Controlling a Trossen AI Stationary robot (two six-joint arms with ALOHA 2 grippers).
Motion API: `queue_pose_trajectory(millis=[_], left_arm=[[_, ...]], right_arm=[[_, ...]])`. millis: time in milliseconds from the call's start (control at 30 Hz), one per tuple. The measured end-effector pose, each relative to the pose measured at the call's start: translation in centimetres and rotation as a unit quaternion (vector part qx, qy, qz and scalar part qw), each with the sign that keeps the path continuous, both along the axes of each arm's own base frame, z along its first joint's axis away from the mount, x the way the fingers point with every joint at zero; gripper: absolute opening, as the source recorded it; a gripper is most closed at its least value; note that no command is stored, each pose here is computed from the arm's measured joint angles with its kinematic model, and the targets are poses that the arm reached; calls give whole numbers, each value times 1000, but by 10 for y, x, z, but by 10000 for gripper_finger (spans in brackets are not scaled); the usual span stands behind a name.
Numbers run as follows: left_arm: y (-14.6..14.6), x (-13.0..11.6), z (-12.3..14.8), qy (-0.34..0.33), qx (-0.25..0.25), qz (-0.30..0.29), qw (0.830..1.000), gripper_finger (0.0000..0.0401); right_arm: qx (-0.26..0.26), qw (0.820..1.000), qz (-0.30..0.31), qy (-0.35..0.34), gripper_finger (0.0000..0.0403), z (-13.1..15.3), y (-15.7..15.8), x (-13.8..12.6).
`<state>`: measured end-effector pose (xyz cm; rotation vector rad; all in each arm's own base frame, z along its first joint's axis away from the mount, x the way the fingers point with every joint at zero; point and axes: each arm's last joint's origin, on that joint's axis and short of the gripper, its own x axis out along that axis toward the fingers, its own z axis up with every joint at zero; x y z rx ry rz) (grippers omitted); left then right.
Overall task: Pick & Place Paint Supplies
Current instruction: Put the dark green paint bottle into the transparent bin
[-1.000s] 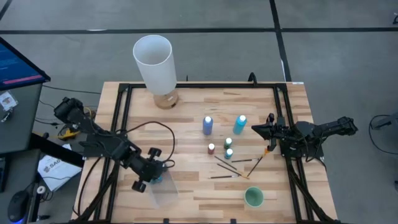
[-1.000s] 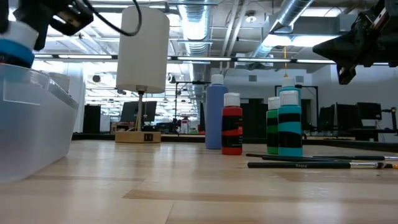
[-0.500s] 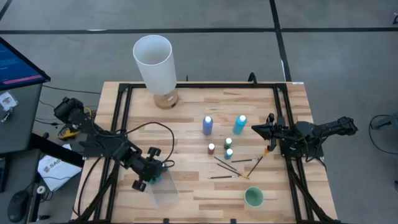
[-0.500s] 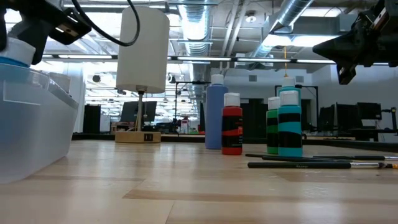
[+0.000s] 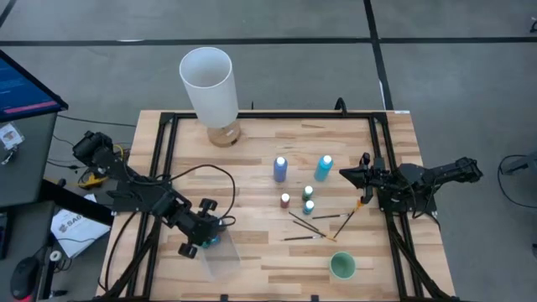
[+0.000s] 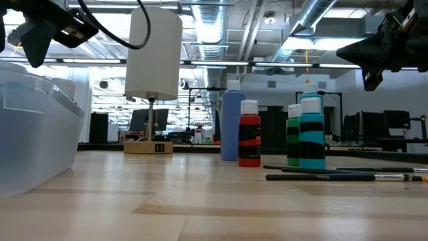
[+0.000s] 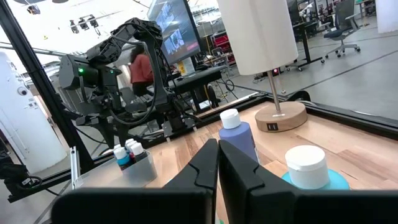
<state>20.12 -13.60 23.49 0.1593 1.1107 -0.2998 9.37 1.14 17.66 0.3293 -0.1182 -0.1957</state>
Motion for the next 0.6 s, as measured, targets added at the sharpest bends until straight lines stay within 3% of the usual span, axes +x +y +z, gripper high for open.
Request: queue_pose_trajectory(millis=[267,500,600], left_arm=[[3,10,17,-29,-4,-5,1000,133],[20,33,62,-157,116,18,981,138],[36,48,79,-202,133,35,970,148]], right_arm=[[0,1000,0,0,8,0,0,0],[0,1000,0,0,8,0,0,0],[0,1000,0,0,8,0,0,0]])
